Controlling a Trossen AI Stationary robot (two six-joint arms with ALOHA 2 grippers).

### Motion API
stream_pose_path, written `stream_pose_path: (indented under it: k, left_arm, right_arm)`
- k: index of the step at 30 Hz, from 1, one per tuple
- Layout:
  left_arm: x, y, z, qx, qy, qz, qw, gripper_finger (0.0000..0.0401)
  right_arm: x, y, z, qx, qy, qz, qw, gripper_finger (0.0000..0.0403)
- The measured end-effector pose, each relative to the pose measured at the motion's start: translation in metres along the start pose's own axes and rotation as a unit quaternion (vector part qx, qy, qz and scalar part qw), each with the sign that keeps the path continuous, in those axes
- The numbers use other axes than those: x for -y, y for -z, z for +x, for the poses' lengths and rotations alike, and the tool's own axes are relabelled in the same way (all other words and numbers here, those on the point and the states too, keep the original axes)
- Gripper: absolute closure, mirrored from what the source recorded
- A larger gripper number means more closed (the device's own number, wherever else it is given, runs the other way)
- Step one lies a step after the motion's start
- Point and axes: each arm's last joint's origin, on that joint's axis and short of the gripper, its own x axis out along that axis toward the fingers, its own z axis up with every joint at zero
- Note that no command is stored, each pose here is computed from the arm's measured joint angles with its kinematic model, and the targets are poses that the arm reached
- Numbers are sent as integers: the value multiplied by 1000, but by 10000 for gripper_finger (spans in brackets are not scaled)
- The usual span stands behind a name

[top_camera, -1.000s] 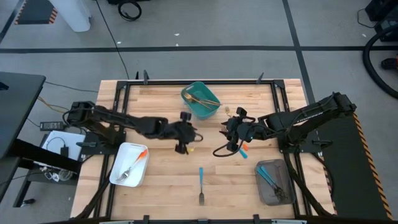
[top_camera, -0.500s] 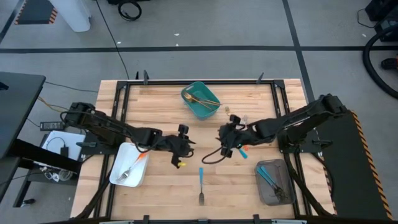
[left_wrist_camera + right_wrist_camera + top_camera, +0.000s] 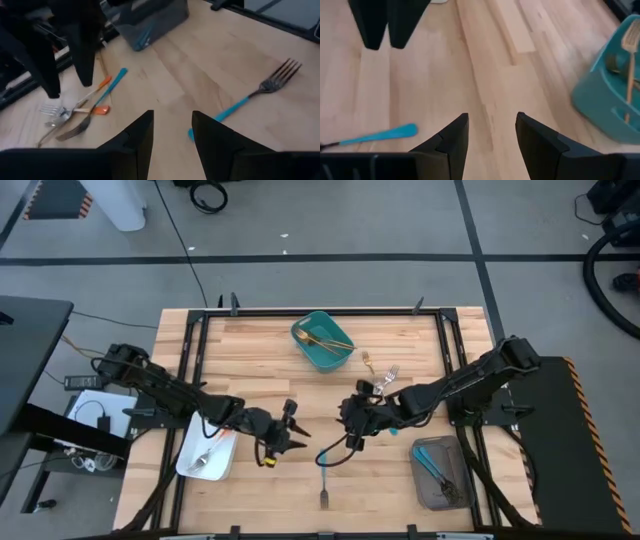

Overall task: Sort silverware by color (type)
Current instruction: Put the orange fork into the white bin

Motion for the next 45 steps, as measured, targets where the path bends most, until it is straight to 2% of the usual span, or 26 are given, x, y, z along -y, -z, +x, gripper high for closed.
stream_pose_path:
  k: [5, 15, 20, 24, 27, 31, 37, 41, 45]
  left_arm:
    - [-14, -18, -8, 39, -30, 29, 998, 259]
    - [-26, -43, -71, 56, -38, 30, 997, 259]
    - [-36, -54, -108, 92, -53, 20, 994, 259]
    - [-40, -51, -126, 82, -49, -19, 995, 259]
    - [-35, -42, -127, 37, -27, -34, 998, 259]
    - [-29, -38, -127, 14, -8, -40, 999, 259]
    - [-24, -37, -127, 22, 0, -44, 999, 259]
    - [-21, -20, -119, 28, -14, -39, 999, 259]
    - [-25, -15, -116, 36, -31, -47, 998, 259]
  right_arm:
    - [2, -20, -10, 15, 6, -1, 1000, 234]
    - [7, -50, -43, 38, 75, 28, 996, 234]
    - [8, -54, -48, 38, 74, 16, 996, 234]
    - [9, -57, -54, 42, 71, 13, 997, 234]
    - [10, -56, -56, 38, 79, 4, 996, 234]
    - [12, -51, -55, 29, 112, 16, 993, 234]
    - [10, -29, -45, 6, 137, 2, 991, 234]
    - [13, -12, -35, -16, 149, 0, 989, 234]
    - [23, 3, -22, -49, 146, 19, 988, 234]
